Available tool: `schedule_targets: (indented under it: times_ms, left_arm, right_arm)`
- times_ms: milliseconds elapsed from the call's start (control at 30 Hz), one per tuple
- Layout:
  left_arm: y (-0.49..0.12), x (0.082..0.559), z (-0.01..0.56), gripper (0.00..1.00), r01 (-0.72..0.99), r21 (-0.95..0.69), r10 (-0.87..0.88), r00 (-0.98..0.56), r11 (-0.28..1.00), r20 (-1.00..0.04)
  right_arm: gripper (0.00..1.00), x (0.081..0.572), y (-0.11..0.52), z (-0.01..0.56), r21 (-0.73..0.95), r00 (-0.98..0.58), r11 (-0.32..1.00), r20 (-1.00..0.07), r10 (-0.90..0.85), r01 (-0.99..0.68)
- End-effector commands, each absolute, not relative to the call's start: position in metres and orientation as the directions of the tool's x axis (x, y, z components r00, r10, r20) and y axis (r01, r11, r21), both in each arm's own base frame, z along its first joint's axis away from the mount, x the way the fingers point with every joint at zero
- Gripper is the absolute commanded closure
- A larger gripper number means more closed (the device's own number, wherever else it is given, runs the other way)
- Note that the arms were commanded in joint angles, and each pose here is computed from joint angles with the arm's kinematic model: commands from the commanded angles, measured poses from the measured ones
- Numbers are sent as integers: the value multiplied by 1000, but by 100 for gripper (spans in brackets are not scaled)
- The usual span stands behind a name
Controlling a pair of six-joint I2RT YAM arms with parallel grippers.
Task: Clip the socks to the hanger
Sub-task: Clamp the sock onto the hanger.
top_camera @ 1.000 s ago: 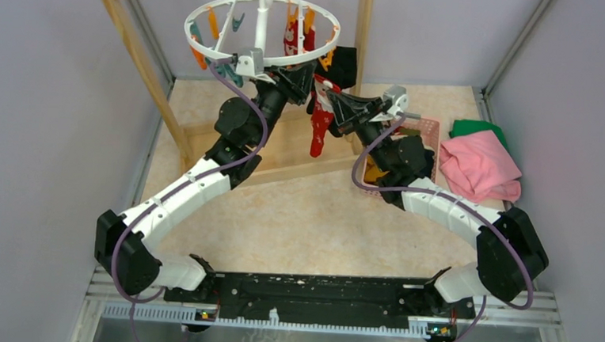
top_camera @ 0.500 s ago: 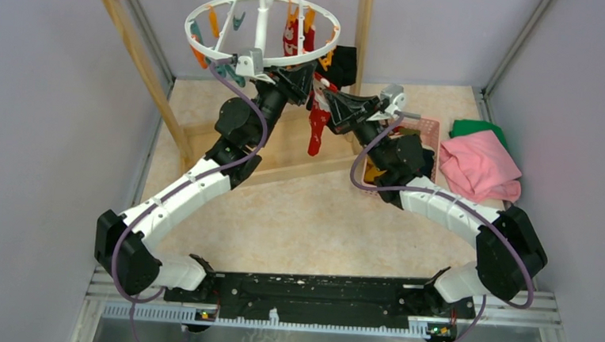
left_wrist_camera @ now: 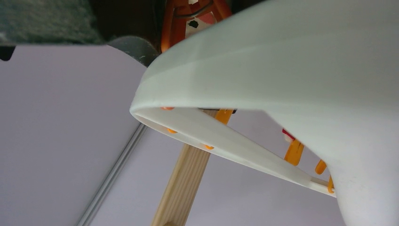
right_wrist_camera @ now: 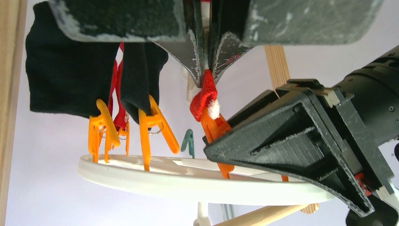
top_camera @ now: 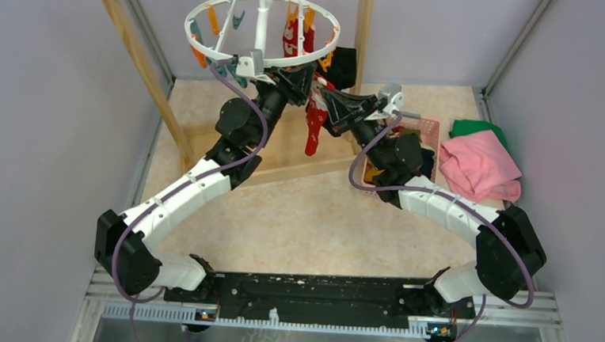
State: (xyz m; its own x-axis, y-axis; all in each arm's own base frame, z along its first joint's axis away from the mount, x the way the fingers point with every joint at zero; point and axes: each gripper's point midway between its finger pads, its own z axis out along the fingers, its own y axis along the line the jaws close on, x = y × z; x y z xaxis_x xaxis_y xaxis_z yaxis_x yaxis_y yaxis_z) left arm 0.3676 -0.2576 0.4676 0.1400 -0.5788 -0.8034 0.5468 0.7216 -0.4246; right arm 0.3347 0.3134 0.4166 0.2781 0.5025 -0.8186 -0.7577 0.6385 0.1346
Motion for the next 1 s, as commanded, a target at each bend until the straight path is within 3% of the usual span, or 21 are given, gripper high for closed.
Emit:
schedule_targets:
  times_ms: [0,533,967]
  left_arm:
    - [-244,357,491,94,562,-432,-620,193,705,-760]
    - [-235,357,498,94,542,-451,-640,226,709,-734]
    - [-232,358,495,94,528,-499,-672,199,687,-713]
  right_arm:
    - [100,326,313,453,108,340,632,-767,544,-768]
    - [100,313,321,443,88,312,583,-776,548,-808]
    - [100,309,324,455,20,378,599,-758,532,-801]
